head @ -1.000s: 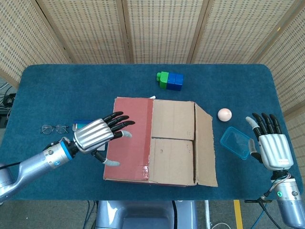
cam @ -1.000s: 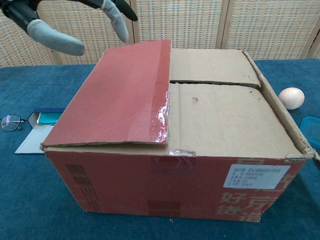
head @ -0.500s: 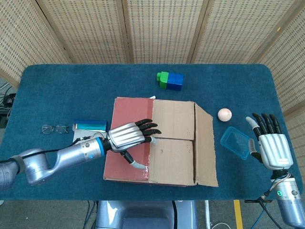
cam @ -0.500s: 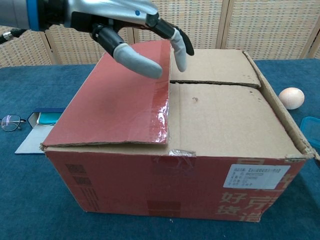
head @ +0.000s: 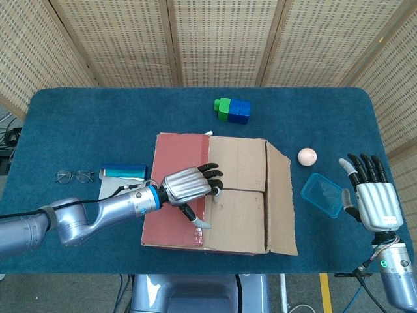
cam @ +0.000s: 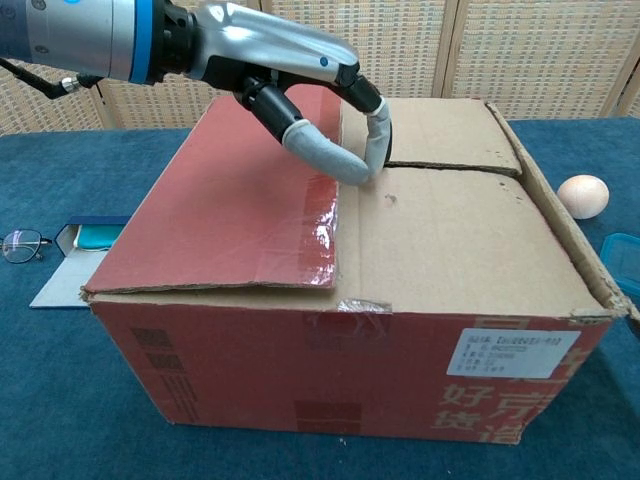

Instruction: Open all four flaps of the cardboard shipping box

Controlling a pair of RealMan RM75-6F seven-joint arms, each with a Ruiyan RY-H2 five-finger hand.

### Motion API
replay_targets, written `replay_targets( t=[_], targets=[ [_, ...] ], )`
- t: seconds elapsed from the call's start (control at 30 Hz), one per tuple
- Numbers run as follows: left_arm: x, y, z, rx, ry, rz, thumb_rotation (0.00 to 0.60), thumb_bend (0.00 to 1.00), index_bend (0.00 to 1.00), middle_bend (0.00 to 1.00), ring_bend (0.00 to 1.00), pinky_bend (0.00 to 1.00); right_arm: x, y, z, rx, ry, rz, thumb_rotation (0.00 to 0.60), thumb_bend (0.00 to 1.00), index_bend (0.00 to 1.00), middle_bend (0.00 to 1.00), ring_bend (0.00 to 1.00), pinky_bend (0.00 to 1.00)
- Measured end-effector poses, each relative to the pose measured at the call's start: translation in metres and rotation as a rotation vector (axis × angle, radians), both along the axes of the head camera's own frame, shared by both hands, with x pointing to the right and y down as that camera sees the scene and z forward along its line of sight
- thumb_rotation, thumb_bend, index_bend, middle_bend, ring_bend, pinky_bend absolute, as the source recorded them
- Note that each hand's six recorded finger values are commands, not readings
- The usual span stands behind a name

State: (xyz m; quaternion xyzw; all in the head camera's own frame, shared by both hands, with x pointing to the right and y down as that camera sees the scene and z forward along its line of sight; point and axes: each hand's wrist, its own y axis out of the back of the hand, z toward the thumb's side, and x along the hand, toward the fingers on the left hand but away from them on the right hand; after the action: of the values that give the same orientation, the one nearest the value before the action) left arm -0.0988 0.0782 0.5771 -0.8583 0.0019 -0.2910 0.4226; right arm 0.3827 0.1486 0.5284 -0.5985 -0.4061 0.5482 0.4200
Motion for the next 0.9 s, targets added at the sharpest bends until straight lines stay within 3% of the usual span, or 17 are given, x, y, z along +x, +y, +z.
replay_targets(
  t=[0.3, 0.67, 0.9],
  targets=[
    [-0.008, -0.005, 0.0, 0.017, -0.012, -0.025, 0.174, 0.11, 0.48, 0.37, 0.18, 0.0, -0.001, 0.0, 0.001, 0.003, -0.006, 0.001, 0.6, 0.62, 0.13, 0.11, 0.0, 0.0],
    [-0.021, -0.013, -0.006, 0.046, -0.02, -0.048, 0.172, 0.11, 0.48, 0.42, 0.23, 0.0, -0.001, -0.002, 0.001, 0.007, -0.013, 0.004, 0.6, 0.62, 0.13, 0.11, 0.0, 0.0],
    [-0.032, -0.023, -0.022, 0.078, 0.005, -0.084, 0.172, 0.1, 0.48, 0.43, 0.24, 0.0, -0.001, -0.003, 0.001, 0.007, -0.014, 0.007, 0.6, 0.62, 0.13, 0.11, 0.0, 0.0]
  ],
)
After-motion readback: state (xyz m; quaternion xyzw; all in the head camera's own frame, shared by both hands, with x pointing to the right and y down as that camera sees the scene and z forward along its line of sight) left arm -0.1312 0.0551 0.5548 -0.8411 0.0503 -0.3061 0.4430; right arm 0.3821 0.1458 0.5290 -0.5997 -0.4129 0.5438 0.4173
